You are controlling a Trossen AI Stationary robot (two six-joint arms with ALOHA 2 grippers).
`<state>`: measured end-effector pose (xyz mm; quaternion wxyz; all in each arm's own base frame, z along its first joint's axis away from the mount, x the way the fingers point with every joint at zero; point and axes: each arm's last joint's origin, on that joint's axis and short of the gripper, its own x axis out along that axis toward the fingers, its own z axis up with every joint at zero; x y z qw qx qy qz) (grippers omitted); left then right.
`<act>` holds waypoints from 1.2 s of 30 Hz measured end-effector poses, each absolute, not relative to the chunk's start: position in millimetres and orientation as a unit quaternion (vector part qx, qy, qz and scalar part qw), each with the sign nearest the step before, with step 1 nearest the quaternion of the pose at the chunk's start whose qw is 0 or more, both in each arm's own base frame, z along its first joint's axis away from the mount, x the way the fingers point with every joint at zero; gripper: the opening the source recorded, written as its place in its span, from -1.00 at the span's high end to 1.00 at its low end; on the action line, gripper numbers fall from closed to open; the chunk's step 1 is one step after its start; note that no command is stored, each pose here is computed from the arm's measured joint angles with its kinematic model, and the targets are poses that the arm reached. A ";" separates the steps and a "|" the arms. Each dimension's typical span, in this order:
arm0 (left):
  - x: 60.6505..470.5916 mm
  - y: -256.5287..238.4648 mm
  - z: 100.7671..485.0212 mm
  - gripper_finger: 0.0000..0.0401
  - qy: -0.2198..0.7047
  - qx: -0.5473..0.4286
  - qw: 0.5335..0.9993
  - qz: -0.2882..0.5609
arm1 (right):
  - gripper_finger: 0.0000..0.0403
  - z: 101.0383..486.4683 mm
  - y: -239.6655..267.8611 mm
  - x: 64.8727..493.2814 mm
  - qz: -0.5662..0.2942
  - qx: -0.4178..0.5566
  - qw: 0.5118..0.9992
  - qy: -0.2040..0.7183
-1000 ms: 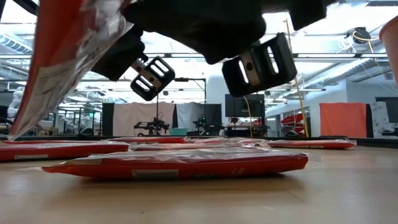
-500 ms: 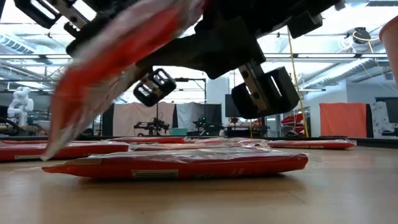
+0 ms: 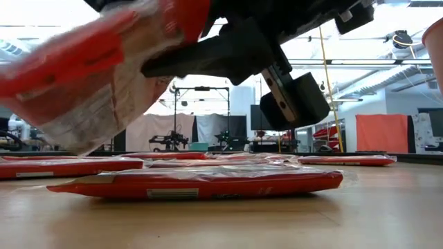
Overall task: Sort popcorn bags into baskets
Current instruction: Put the red popcorn bag into the orange bin
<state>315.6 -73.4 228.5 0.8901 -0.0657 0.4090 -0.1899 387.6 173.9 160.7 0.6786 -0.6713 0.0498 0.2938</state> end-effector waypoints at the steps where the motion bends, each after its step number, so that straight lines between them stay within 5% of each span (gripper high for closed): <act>1: 311.1 -72.3 236.9 -0.19 0.401 -0.066 0.896 -0.180 | 0.87 161.3 175.7 386.4 0.281 -0.674 0.681 0.061; 9: 271.3 -92.0 288.9 -0.16 0.313 0.002 0.947 -0.077 | 0.87 183.8 181.2 372.9 0.159 -0.622 0.750 0.157; 20: 242.1 -180.6 276.5 0.04 0.206 0.189 0.954 0.110 | 0.87 239.2 164.6 338.7 0.037 -0.389 0.888 0.244; 31: 264.5 -223.0 232.4 -0.55 0.141 0.180 0.954 0.195 | 0.87 252.2 140.1 303.7 -0.022 -0.188 0.958 0.217; 36: 291.4 -220.6 220.4 -0.63 0.107 0.147 0.958 0.224 | 0.87 241.1 137.9 298.1 -0.026 -0.144 0.978 0.152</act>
